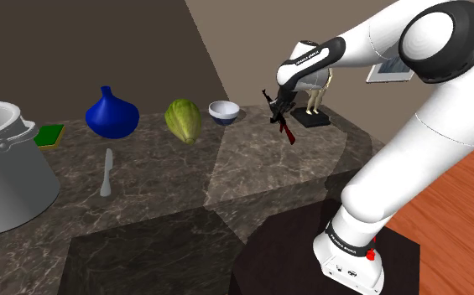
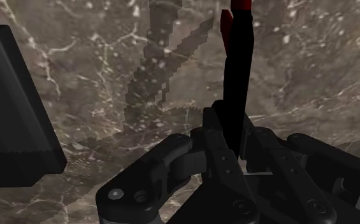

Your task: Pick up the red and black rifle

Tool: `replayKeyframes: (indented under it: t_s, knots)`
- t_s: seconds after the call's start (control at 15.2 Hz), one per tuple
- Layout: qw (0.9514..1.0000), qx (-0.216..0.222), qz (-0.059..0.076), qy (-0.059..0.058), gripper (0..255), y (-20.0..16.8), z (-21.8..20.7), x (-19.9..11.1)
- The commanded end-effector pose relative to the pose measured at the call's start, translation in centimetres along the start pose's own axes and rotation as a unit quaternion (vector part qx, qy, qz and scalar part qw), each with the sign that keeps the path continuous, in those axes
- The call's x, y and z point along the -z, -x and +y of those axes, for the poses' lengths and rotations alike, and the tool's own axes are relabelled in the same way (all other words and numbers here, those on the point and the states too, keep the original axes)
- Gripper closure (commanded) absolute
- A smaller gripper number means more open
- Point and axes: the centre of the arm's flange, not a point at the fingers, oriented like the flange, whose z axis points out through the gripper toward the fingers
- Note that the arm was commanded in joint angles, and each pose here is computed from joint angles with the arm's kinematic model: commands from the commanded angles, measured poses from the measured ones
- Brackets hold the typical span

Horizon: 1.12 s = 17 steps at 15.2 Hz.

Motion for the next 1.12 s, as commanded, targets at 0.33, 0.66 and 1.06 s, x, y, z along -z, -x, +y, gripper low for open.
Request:
replayKeyframes:
  t_s: [0.33, 0.66, 1.06]
  knots:
    - [1.0000, 0.000, 0.000, 0.000, 255, -0.6, -0.1, 2.0]
    - [1.0000, 0.000, 0.000, 0.000, 255, -1.2, -0.2, 4.6]
    - [1.0000, 0.000, 0.000, 0.000, 255, -2.0, -0.3, 7.6]
